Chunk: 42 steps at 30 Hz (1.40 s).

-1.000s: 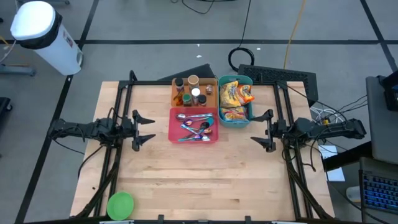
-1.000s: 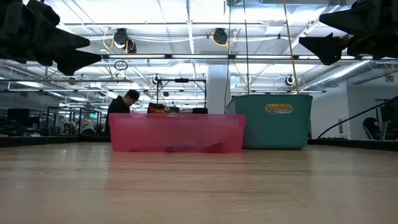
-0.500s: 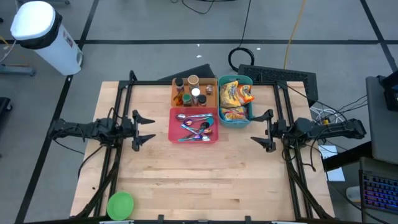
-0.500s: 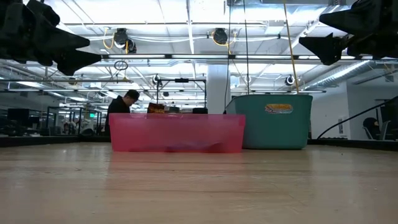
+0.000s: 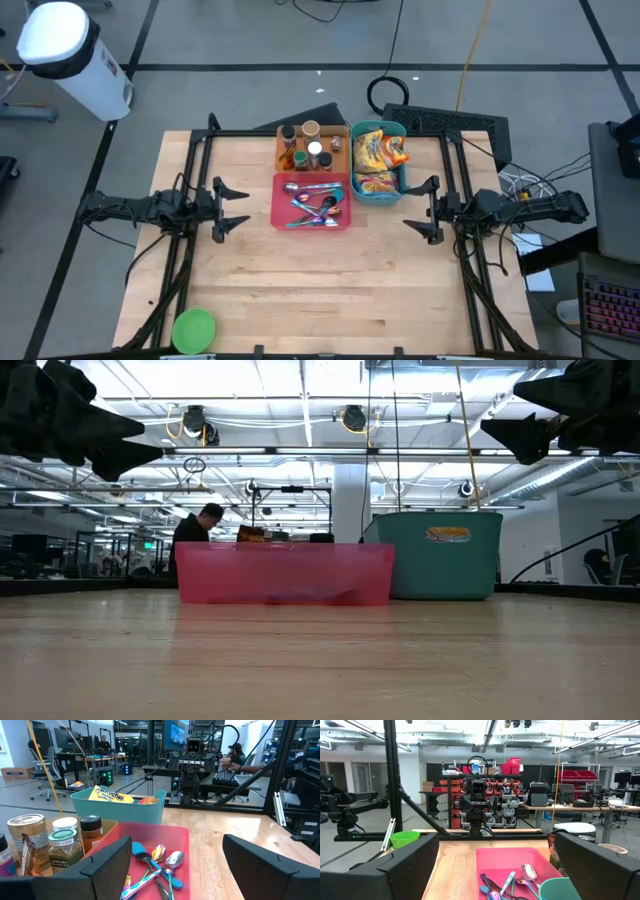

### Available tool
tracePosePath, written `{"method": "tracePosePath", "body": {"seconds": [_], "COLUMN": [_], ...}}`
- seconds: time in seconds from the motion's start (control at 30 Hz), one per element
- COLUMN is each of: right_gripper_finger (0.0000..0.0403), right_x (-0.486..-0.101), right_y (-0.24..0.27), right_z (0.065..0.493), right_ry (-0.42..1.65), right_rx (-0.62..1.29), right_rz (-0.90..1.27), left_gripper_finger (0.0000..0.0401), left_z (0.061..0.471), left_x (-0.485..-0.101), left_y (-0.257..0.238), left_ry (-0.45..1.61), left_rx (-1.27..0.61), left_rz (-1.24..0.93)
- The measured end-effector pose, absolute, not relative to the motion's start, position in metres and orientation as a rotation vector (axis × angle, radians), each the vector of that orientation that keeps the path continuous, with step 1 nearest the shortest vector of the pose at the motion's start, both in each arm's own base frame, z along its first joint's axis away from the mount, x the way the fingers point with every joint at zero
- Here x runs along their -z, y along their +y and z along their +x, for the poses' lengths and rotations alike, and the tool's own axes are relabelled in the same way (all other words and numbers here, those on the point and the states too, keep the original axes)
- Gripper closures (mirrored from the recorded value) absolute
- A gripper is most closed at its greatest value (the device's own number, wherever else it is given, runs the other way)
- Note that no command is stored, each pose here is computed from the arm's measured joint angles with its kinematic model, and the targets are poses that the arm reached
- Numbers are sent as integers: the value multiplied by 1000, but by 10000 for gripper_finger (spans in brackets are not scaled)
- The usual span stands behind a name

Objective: Pick & Place Food Item
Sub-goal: Return to Home Position

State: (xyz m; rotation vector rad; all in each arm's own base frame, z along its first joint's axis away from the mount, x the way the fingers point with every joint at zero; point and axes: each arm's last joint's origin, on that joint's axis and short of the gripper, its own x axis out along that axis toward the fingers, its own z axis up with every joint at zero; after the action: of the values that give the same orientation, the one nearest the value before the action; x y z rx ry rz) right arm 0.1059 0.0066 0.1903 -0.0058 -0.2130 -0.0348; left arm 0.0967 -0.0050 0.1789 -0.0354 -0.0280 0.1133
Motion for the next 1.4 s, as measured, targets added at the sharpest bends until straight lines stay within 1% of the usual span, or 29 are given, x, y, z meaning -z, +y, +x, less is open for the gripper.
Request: {"method": "tracePosePath", "body": {"seconds": [0.33,0.57,0.8,1.0,1.23,1.4], "right_gripper_finger": [12,12,12,12,12,12], "right_x": [-190,-190,-190,-190,-190,-190], "right_y": [7,7,7,7,7,7], "right_z": [106,106,106,106,106,106], "right_ry": [-213,-213,-213,-213,-213,-212], "right_rx": [35,35,35,35,35,35], "right_rz": [-6,-6,-6,-6,-6,-6], "left_gripper_finger": [82,86,80,86,78,83], "left_z": [97,97,97,97,97,97], "left_x": [-179,-179,-179,-179,-179,-179], "left_y": [-5,-5,-5,-5,-5,-5], "left_ry": [-29,-28,-28,-29,-29,-29], "left_rx": [-113,-113,-113,-113,-113,-113], "left_rz": [-35,-35,-35,-35,-35,-35]}}
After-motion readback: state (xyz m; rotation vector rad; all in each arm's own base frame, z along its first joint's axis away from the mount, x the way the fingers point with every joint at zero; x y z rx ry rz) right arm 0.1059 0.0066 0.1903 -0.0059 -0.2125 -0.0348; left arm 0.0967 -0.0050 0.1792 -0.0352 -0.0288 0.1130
